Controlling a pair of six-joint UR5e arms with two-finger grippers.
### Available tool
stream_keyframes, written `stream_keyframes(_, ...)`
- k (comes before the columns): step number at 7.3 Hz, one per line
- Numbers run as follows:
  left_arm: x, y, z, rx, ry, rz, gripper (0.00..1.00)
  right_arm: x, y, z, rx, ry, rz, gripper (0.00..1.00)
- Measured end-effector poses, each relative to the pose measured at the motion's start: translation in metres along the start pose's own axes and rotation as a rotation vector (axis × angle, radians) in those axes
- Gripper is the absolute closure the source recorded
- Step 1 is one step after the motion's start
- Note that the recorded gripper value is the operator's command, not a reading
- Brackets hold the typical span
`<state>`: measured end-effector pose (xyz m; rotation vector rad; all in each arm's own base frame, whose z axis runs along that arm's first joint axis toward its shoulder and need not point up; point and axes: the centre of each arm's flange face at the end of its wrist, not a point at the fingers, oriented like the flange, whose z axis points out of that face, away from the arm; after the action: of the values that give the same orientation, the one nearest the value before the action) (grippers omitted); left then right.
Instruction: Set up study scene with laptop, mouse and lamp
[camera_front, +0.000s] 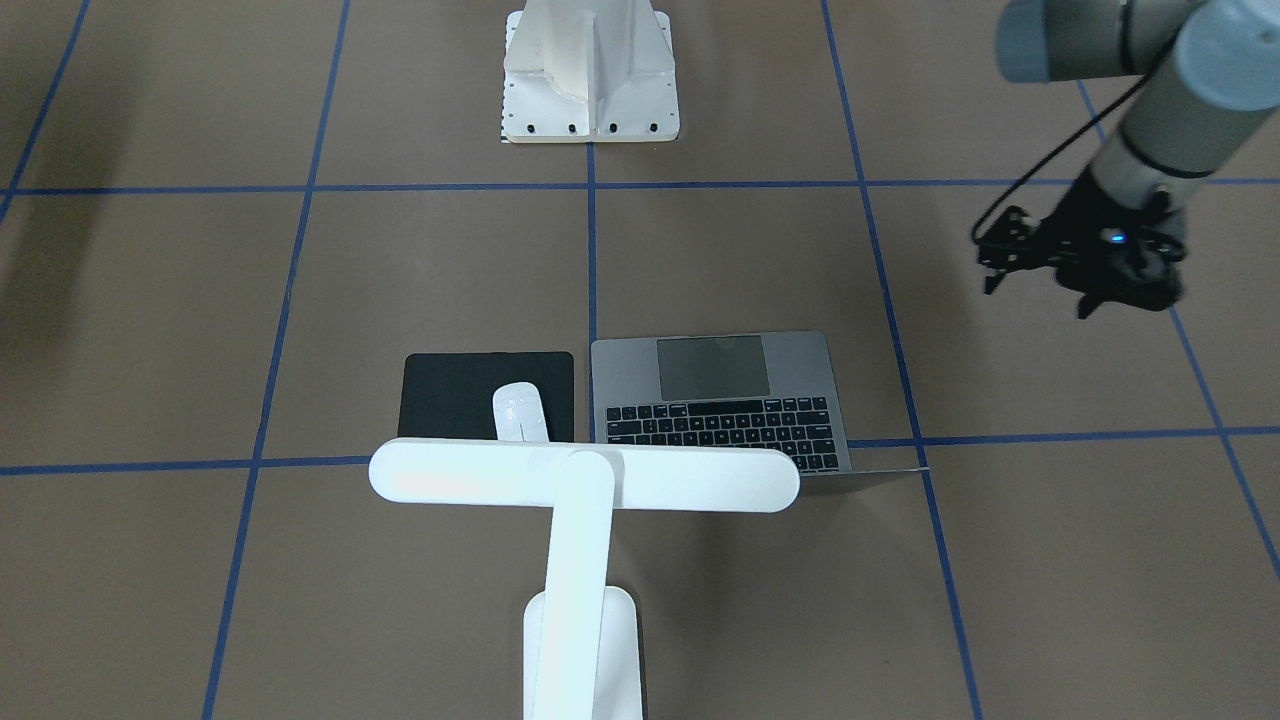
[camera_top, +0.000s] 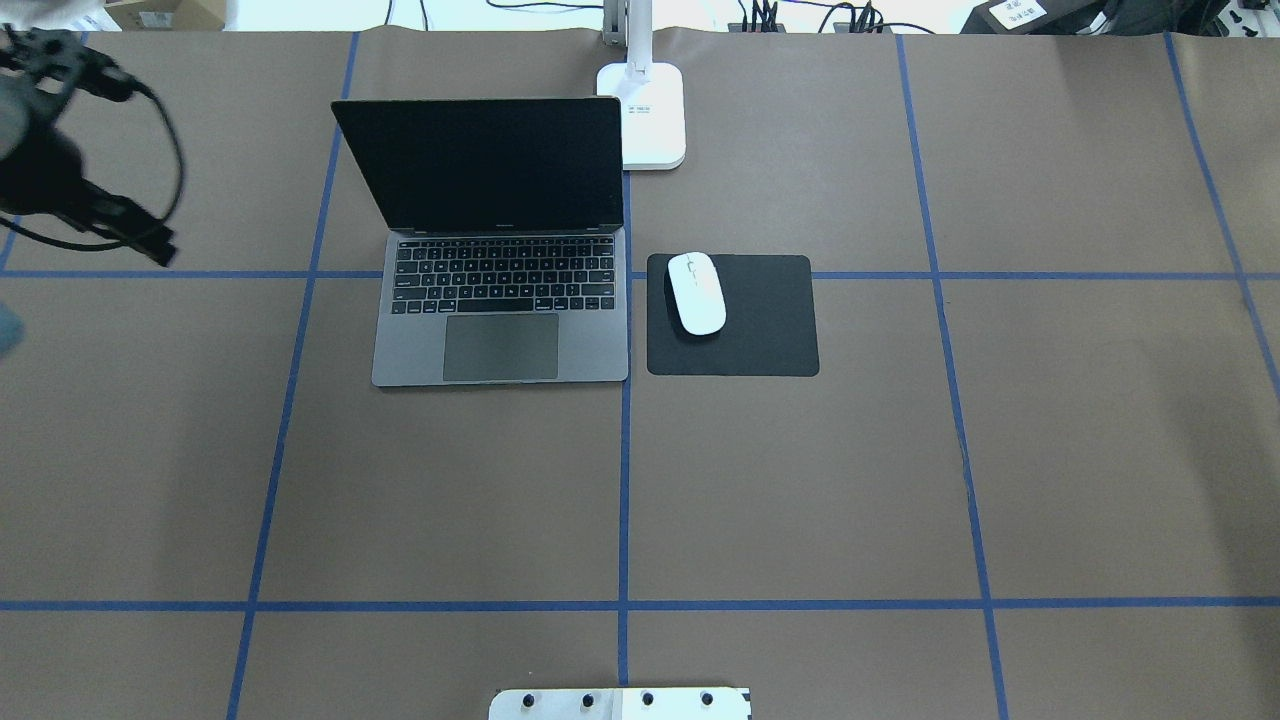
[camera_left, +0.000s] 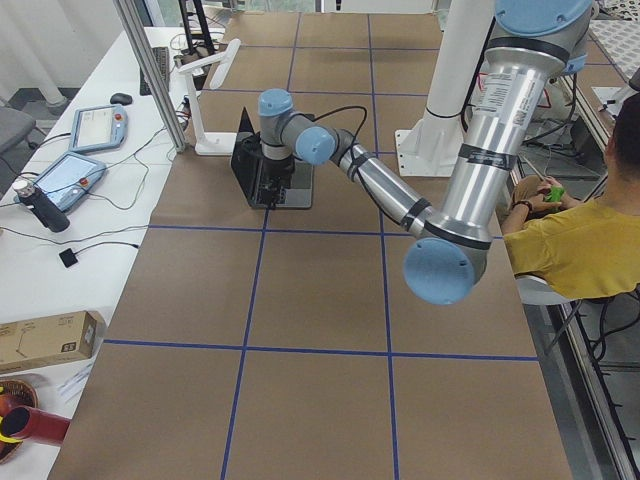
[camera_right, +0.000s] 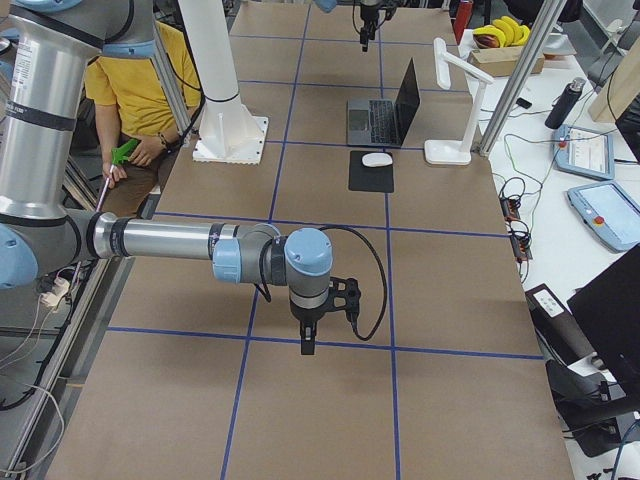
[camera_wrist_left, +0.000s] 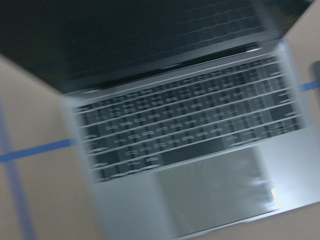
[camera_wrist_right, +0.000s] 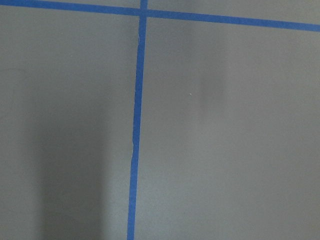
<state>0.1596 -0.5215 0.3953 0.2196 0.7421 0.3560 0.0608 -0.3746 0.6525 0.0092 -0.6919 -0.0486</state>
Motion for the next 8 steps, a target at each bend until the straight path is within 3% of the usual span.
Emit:
stream_keyframes(2,-0.15,0.097,-0.022,-0.015,0.012,0.006,0.0,0.0,0.0,0.0,0.0,0.0,0.001,0.0)
stream_keyframes(4,-0.252,0.207,-0.028,-0.018,0.003,-0.157,0.0,-0.001,0.0,-0.001,0.001,-0.001,0.0,0.0)
stream_keyframes(6,-0.284,0.263,-0.024,-0.023,0.004,-0.269,0.0,-0.002,-0.003,-0.002,0.007,0.0,0.0,0.0)
stream_keyframes(8,-0.275,0.298,-0.022,-0.028,0.008,-0.355,0.0,-0.004,-0.006,-0.005,0.013,0.0,0.0,0.0)
